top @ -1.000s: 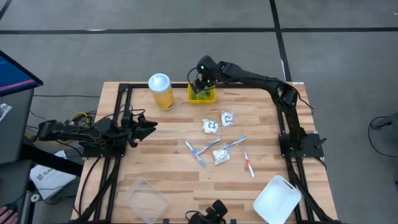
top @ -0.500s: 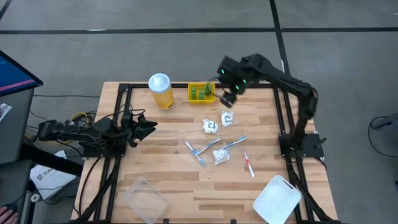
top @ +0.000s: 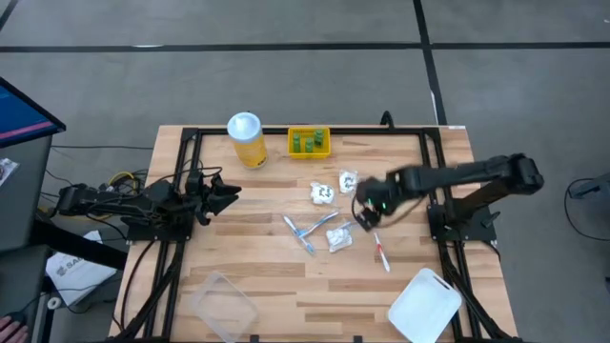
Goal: Pick & Place Travel size toiletries
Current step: Put the red toothbrush into the white bin
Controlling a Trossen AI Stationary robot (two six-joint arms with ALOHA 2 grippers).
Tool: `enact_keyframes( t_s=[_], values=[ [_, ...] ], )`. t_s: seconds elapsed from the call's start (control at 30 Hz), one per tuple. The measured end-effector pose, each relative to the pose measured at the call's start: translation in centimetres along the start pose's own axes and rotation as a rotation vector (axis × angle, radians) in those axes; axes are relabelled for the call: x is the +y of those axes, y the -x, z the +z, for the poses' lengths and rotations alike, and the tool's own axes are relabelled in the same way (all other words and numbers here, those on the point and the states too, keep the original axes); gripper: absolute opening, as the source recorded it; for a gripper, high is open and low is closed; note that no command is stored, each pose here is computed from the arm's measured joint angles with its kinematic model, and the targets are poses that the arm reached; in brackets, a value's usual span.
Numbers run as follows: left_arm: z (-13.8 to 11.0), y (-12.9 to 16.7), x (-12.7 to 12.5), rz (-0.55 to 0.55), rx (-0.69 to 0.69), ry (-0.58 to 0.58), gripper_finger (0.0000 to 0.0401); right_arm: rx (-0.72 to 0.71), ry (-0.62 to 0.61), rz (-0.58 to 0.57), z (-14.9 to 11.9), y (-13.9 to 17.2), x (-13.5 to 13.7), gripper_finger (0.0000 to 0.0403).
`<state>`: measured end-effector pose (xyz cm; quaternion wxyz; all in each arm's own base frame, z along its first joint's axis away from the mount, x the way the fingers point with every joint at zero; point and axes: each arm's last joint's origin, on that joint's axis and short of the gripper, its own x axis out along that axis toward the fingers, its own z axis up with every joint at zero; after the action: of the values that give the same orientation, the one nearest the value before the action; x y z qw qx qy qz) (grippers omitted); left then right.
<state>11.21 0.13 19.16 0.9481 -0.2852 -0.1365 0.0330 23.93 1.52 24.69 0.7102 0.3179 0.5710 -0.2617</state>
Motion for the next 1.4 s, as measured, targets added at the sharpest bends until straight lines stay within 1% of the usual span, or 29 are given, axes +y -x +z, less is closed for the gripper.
enact_keyframes(
  t_s=[0.1,0.2,0.4,0.53,0.63,0.7,0.77,0.87,0.9,0.93,1.03,1.13,1.2,1.27,1.33,1.4],
  values=[
    [0.0,0.0,0.0,0.000,0.000,0.000,0.0172,0.059,-0.003,-0.057,-1.8,-2.1,0.1,0.0225],
    [0.0,0.0,0.0,-0.001,-0.001,0.000,0.0172,0.101,0.021,-0.109,-2.8,-4.3,0.4,0.0225],
    [0.0,0.0,0.0,-0.001,-0.001,0.000,0.0172,0.157,0.065,-0.104,-3.8,-8.2,1.1,0.0225],
    [0.0,0.0,0.0,-0.001,-0.001,0.000,0.0172,0.214,0.054,-0.072,-4.5,-10.7,0.2,0.0217],
    [0.0,0.0,0.0,-0.001,-0.001,0.000,0.0172,0.233,0.037,-0.053,-4.9,-11.4,-0.4,0.0201],
    [0.0,0.0,0.0,-0.002,-0.001,0.000,0.0172,0.235,0.027,-0.055,-4.9,-11.5,-0.4,0.0173],
    [0.0,0.0,0.0,-0.001,0.000,0.000,0.0172,0.229,0.029,-0.048,-5.0,-11.2,-0.5,0.0128],
    [0.0,0.0,0.0,-0.002,0.000,0.000,0.0172,0.226,0.029,-0.040,-4.7,-10.9,-0.8,0.0042],
    [0.0,0.0,0.0,-0.002,0.000,0.000,0.0172,0.223,0.037,-0.032,-4.6,-10.8,-0.8,0.0023],
    [0.0,0.0,0.0,-0.002,0.000,0.000,0.0172,0.216,0.045,-0.019,-4.4,-10.7,-0.9,0.0015],
    [0.0,0.0,0.0,-0.002,0.000,0.000,0.0172,0.177,0.041,0.005,-3.7,-9.3,-0.9,0.0021],
    [0.0,0.0,0.0,-0.002,0.000,0.000,0.0172,0.113,0.048,0.060,-2.9,-6.7,-0.9,0.0009],
    [0.0,0.0,0.0,-0.002,0.000,0.000,0.0172,0.037,0.096,0.134,-2.5,-4.4,-0.6,0.0009],
    [0.0,0.0,0.0,-0.002,0.000,0.000,0.0172,-0.037,0.185,0.224,-2.4,-1.8,-0.4,0.0012],
    [0.0,0.0,0.0,-0.002,0.000,0.000,0.0172,-0.115,0.323,0.310,-3.0,0.9,-0.1,0.0009],
    [0.0,0.0,0.0,-0.002,-0.001,0.000,0.0172,-0.170,0.471,0.378,-4.2,3.1,0.0,0.0005]
  ],
)
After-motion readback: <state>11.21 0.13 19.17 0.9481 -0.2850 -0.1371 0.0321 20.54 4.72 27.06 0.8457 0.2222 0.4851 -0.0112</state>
